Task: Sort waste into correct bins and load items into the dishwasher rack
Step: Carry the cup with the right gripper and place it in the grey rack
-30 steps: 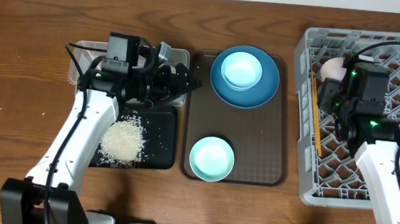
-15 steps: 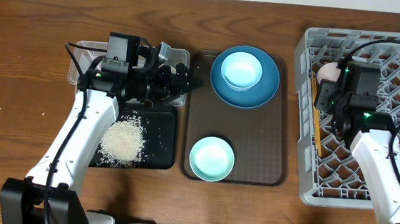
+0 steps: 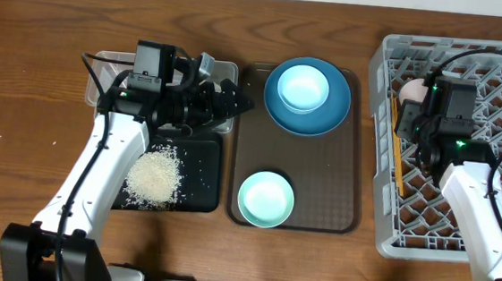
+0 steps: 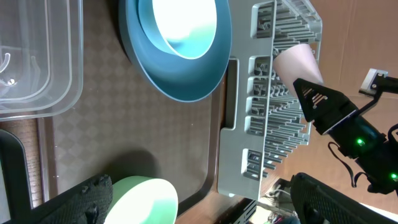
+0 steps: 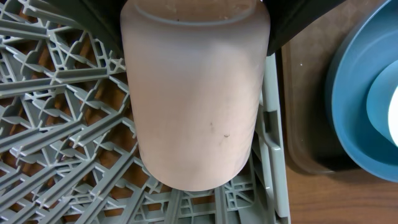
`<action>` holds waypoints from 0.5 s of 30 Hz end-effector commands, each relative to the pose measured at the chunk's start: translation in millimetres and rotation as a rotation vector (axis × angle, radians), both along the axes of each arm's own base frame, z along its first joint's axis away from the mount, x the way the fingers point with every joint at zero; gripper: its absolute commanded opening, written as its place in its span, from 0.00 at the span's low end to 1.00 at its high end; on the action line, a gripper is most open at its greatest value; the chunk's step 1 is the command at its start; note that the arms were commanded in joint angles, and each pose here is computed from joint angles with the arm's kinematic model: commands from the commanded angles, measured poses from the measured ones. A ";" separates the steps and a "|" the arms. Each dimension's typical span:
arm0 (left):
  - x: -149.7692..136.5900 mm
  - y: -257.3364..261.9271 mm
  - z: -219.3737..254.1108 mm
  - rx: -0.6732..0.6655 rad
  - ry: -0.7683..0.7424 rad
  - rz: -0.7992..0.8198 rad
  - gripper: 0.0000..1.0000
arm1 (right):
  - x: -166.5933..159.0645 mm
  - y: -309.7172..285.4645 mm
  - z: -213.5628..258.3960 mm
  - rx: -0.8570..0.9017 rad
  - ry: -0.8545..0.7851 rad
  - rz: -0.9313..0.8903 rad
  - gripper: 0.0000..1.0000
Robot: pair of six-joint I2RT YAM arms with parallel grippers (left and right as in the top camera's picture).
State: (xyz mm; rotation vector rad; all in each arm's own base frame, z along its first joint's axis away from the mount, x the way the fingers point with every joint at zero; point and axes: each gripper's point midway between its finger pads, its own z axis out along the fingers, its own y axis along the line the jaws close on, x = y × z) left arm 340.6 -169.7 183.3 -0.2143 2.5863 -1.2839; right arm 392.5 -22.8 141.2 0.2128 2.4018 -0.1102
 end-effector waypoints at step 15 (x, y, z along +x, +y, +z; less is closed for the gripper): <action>1.7 1.0 1.5 0.008 -0.017 -0.003 0.94 | 7.6 -7.6 15.8 0.011 -0.065 -0.040 0.33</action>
